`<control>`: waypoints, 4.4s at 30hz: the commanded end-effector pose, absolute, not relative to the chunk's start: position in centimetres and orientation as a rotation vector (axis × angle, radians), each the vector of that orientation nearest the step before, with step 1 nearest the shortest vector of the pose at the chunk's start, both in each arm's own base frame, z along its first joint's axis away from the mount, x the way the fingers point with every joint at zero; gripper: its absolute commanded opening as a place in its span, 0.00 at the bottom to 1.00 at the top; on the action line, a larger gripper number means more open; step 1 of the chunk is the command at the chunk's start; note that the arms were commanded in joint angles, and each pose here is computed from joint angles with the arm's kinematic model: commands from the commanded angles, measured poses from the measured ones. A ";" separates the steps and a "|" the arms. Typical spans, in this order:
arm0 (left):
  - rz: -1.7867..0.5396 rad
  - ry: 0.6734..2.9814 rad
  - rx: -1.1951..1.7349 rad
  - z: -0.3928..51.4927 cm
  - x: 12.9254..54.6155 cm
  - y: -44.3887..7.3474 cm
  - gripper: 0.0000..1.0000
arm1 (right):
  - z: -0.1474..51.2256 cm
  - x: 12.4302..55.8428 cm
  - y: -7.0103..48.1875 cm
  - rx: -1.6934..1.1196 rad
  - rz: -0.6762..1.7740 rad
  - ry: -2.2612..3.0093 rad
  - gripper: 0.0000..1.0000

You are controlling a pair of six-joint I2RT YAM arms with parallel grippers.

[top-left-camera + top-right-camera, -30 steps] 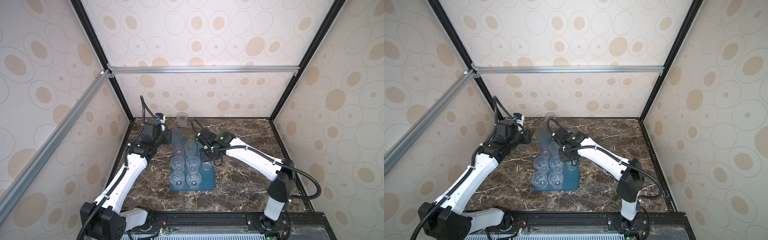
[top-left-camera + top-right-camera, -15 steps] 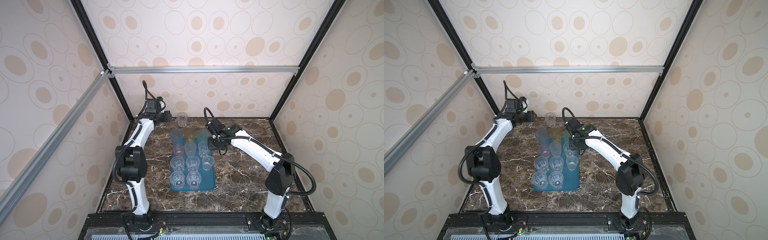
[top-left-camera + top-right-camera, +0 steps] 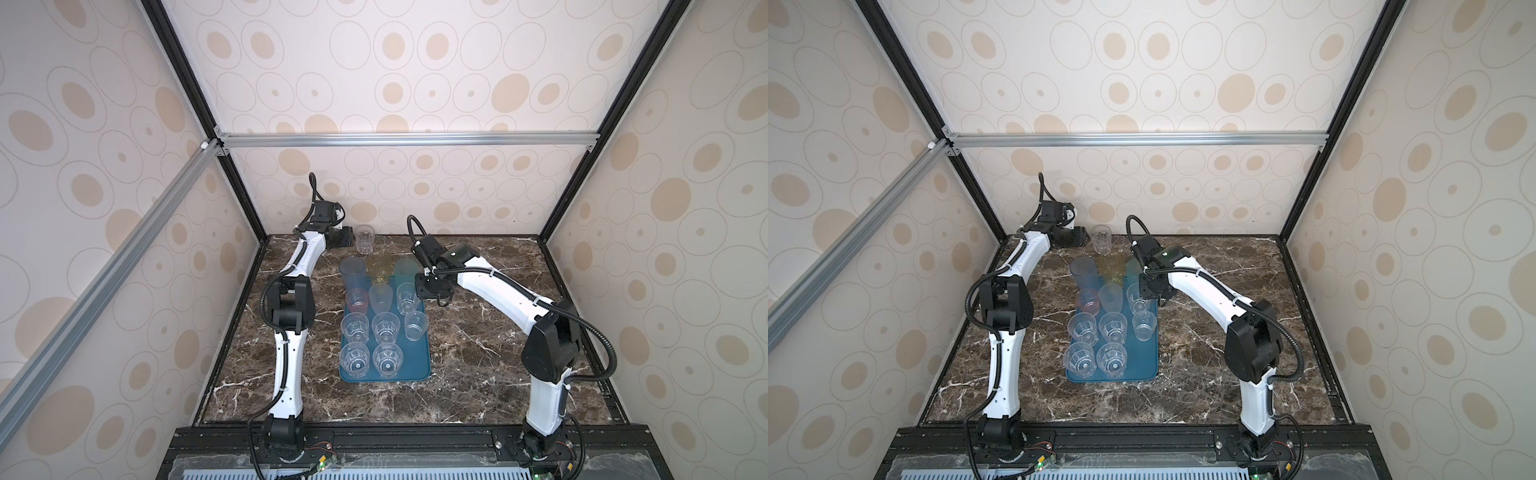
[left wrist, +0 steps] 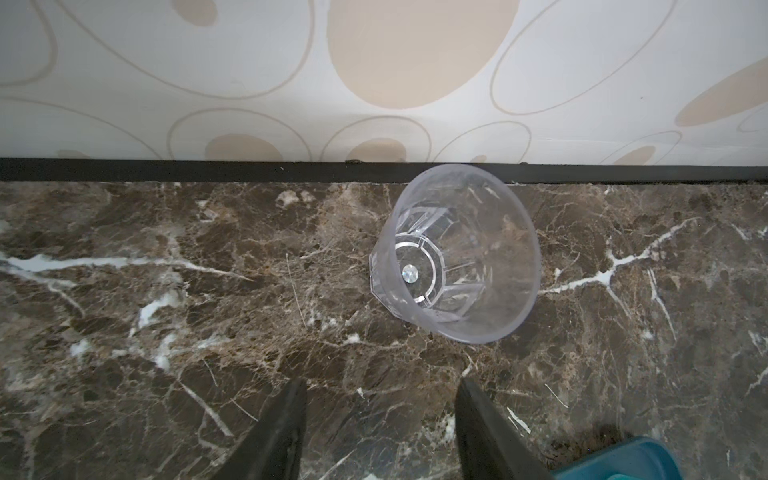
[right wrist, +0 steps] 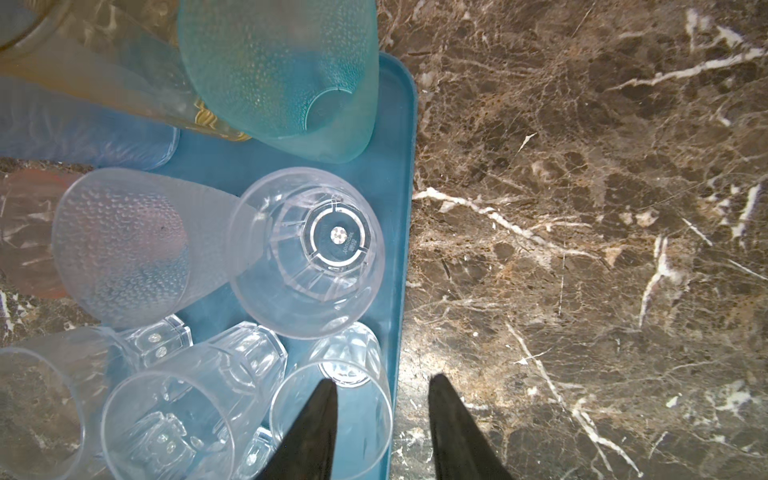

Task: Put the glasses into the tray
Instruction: 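Move the left gripper to the clear glass by the far wall and grasp it, then lift the clear glass and carry it over the tray with the left gripper, then grasp the glass with the right gripper while the left gripper releases it, then lower the glass onto the tray corner nearest the robot and open the right gripper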

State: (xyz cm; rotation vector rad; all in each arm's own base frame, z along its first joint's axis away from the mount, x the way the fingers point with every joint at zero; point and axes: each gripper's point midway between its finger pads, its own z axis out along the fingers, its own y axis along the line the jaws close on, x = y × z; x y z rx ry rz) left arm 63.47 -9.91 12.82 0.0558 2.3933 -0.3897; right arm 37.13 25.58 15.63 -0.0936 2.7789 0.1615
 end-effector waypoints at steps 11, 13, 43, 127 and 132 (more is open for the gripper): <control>-0.357 2.253 0.030 13.0 67.0 -12.7 0.55 | 14.1 36.8 25.7 -0.086 0.170 2.818 0.40; -0.311 2.257 0.018 12.3 67.3 -12.3 0.54 | 14.1 36.7 25.7 -0.085 0.171 2.822 0.40; -0.326 2.161 -0.037 14.6 67.5 -11.8 0.00 | 13.9 36.1 25.9 -0.042 0.225 2.834 0.40; -0.421 1.963 0.083 36.5 32.4 -16.5 0.51 | 27.2 32.6 27.1 -0.304 0.002 2.560 0.01; -0.273 1.902 0.082 35.8 31.7 -13.6 0.59 | 25.2 28.2 23.0 -0.296 0.035 2.718 0.01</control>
